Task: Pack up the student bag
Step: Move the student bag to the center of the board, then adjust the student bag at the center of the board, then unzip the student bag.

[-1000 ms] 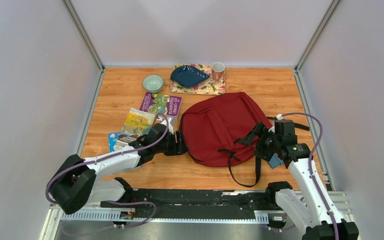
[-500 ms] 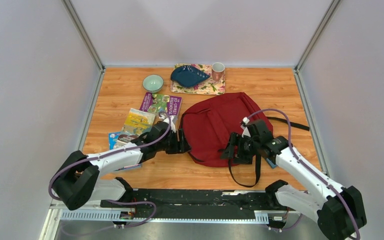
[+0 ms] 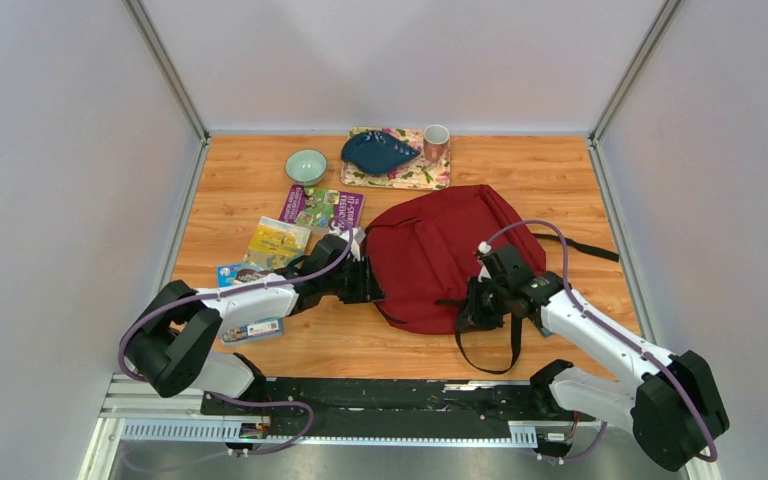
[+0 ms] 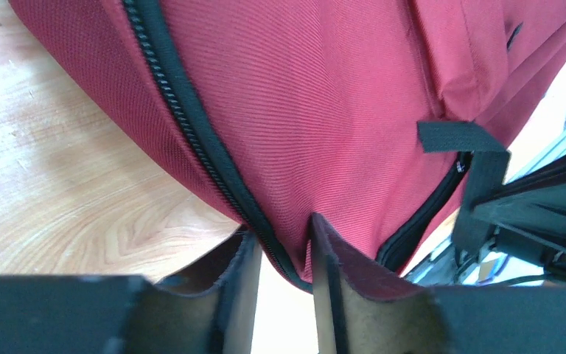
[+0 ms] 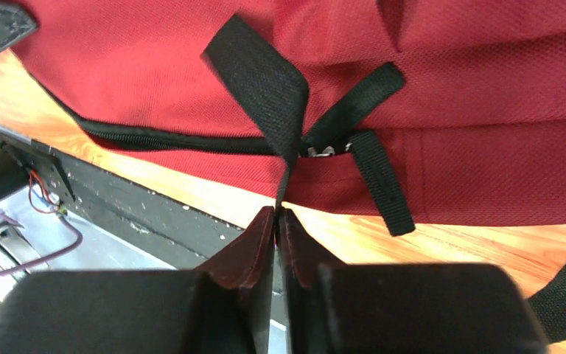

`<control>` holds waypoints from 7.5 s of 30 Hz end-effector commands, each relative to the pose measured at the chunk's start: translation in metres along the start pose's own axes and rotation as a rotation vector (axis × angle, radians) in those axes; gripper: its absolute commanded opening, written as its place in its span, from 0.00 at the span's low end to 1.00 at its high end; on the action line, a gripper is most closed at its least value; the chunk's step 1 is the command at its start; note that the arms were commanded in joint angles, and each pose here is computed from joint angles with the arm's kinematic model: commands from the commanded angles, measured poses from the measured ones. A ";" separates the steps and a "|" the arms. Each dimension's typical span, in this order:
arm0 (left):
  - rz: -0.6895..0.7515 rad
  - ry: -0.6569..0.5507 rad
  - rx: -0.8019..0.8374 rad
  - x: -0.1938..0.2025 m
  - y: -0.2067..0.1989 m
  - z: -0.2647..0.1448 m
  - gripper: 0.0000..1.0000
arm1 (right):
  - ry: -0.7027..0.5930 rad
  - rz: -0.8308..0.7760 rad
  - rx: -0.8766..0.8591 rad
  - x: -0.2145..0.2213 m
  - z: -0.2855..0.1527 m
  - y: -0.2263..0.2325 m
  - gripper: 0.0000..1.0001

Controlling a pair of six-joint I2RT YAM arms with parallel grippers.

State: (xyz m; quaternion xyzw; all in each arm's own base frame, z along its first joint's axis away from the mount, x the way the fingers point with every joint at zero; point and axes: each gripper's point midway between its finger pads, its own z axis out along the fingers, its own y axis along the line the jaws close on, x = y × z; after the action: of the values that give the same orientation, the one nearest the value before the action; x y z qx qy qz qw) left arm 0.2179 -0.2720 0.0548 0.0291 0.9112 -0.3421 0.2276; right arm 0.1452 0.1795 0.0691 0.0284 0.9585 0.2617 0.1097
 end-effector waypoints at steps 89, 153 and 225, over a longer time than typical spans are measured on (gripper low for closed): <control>-0.127 -0.040 0.033 0.003 0.036 -0.034 0.25 | -0.262 0.656 -0.047 -0.047 -0.017 -0.033 0.69; 0.416 0.084 0.219 0.025 -0.140 0.017 0.61 | -0.396 0.543 -0.180 -0.056 -0.003 -0.026 0.00; 0.330 0.197 0.207 0.060 -0.118 0.052 0.00 | -0.414 0.492 -0.084 -0.061 0.012 -0.034 0.00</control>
State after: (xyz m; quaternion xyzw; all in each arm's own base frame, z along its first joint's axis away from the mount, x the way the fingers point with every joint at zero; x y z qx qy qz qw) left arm 0.1631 -0.4039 0.0439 0.2110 0.8914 -0.3686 0.1580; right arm 0.1825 0.1508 0.0375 0.3120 0.8777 0.3078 0.1939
